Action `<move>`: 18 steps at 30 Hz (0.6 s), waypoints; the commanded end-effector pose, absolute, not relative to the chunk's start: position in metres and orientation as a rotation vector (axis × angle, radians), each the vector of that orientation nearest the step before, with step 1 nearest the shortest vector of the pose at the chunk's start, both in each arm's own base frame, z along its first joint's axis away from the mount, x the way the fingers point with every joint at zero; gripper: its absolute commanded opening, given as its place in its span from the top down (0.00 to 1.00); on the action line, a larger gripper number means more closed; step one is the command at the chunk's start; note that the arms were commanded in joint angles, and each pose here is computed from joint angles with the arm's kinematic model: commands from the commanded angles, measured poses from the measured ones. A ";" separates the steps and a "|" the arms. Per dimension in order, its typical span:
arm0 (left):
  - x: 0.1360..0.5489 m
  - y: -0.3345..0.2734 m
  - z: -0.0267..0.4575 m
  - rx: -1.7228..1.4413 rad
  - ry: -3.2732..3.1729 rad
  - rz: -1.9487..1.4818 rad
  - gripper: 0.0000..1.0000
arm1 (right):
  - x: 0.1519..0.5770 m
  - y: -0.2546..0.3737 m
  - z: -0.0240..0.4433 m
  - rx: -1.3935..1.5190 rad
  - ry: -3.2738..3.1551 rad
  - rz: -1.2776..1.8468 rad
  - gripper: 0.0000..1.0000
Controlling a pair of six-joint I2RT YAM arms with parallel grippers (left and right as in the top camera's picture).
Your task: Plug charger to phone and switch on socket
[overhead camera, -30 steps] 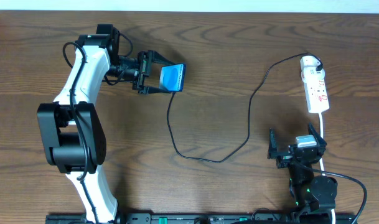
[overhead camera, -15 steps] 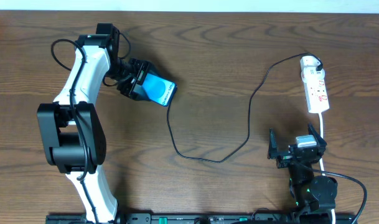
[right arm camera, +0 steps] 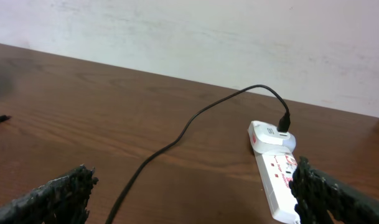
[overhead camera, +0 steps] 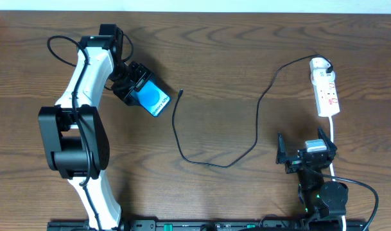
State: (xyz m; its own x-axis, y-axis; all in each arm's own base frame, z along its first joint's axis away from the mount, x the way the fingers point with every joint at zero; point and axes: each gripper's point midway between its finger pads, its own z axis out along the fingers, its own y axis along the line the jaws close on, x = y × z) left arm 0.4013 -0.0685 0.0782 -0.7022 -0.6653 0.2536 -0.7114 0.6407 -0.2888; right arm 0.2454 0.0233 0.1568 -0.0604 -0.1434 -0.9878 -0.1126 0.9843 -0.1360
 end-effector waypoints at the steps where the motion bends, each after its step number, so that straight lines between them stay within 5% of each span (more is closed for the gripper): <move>1: 0.404 -0.060 0.081 1.001 -2.853 0.530 0.40 | 0.245 0.024 0.157 -0.192 1.635 -0.014 0.01; 18: 0.402 -0.060 0.081 0.795 -2.934 0.536 0.41 | 0.245 0.024 0.157 -0.192 1.635 -0.014 0.01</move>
State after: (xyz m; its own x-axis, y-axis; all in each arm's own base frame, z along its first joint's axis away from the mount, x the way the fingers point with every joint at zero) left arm 0.4005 -0.0627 0.0759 -0.8503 -0.5006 0.1625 -0.5256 0.7920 -0.3105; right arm 0.2454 0.0233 0.1569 -0.0600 -0.1434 -0.9878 -0.1125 0.9843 -0.1360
